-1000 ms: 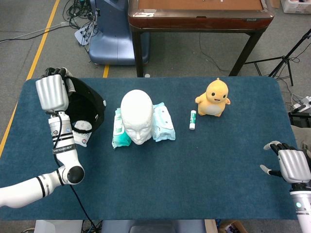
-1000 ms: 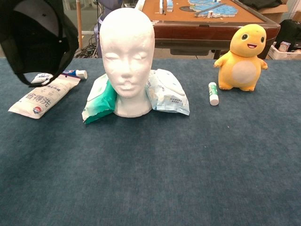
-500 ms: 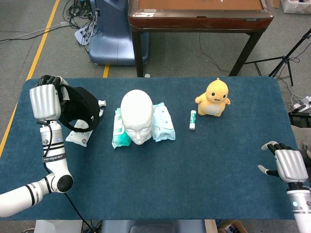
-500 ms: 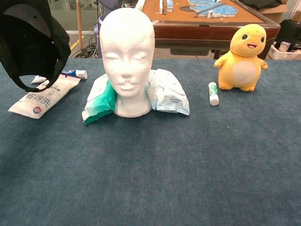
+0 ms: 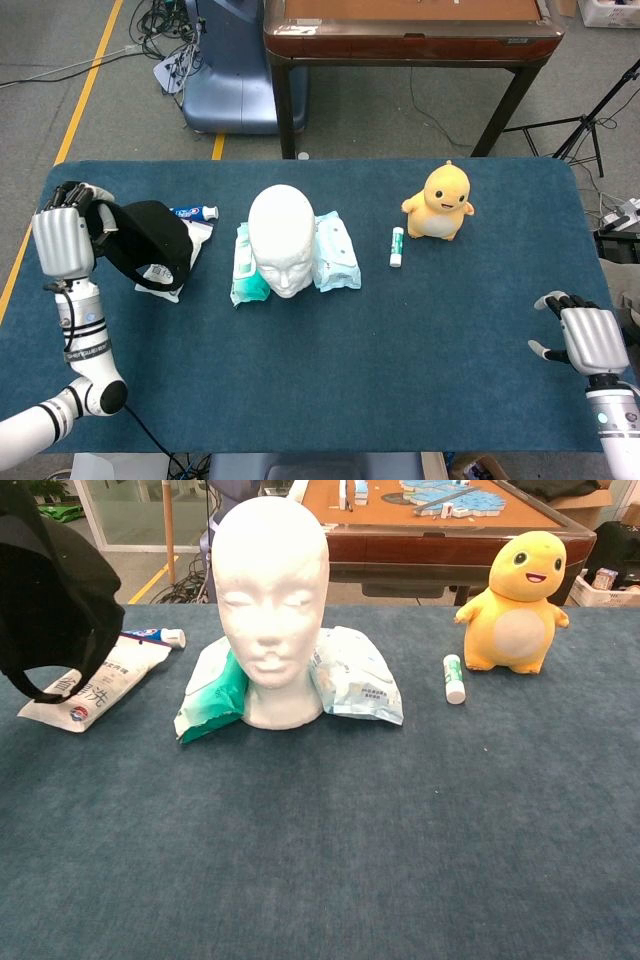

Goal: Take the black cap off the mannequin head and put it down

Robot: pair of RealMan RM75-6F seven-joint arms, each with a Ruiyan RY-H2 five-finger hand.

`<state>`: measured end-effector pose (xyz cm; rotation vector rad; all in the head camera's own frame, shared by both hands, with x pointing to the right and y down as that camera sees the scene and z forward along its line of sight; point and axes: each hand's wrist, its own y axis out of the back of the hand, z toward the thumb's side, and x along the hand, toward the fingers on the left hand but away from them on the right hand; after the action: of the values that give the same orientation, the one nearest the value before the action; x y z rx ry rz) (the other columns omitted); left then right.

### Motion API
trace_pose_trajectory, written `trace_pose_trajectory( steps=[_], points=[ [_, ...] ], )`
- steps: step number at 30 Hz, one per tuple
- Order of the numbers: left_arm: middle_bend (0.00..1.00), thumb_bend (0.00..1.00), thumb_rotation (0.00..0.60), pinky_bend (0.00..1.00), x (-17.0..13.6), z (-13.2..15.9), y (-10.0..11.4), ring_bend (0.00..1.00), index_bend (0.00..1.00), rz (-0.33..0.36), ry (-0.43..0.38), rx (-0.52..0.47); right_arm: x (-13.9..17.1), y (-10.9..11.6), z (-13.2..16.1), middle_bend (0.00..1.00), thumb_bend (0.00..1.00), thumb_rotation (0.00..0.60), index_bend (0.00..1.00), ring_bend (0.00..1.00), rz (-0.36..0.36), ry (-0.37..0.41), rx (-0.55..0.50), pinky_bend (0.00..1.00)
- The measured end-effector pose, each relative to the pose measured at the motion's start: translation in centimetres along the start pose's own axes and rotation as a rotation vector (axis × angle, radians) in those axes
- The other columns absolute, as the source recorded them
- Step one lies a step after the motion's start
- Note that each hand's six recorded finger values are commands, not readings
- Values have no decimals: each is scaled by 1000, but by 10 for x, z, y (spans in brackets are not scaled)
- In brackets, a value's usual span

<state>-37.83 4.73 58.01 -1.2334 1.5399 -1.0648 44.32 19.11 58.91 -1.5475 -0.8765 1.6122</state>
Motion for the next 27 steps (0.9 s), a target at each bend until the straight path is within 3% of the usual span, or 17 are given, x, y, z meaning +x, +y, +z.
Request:
trace_pose_trajectory(
  steps=[9, 19, 27],
  points=[
    [495, 553, 600, 469, -37, -47, 0, 295, 527, 13, 23, 2, -3, -4, 5, 356, 85, 600, 394, 341, 12, 4, 16, 439],
    [495, 553, 600, 469, -58, -60, 2, 295, 527, 26, 27, -5, -3, -5, 6, 357, 86, 600, 393, 341, 15, 8, 20, 439],
    [495, 553, 600, 470, -42, -49, 5, 295, 527, 46, 20, -18, -3, -5, 8, 357, 86, 600, 394, 341, 15, 12, 19, 439]
  ],
)
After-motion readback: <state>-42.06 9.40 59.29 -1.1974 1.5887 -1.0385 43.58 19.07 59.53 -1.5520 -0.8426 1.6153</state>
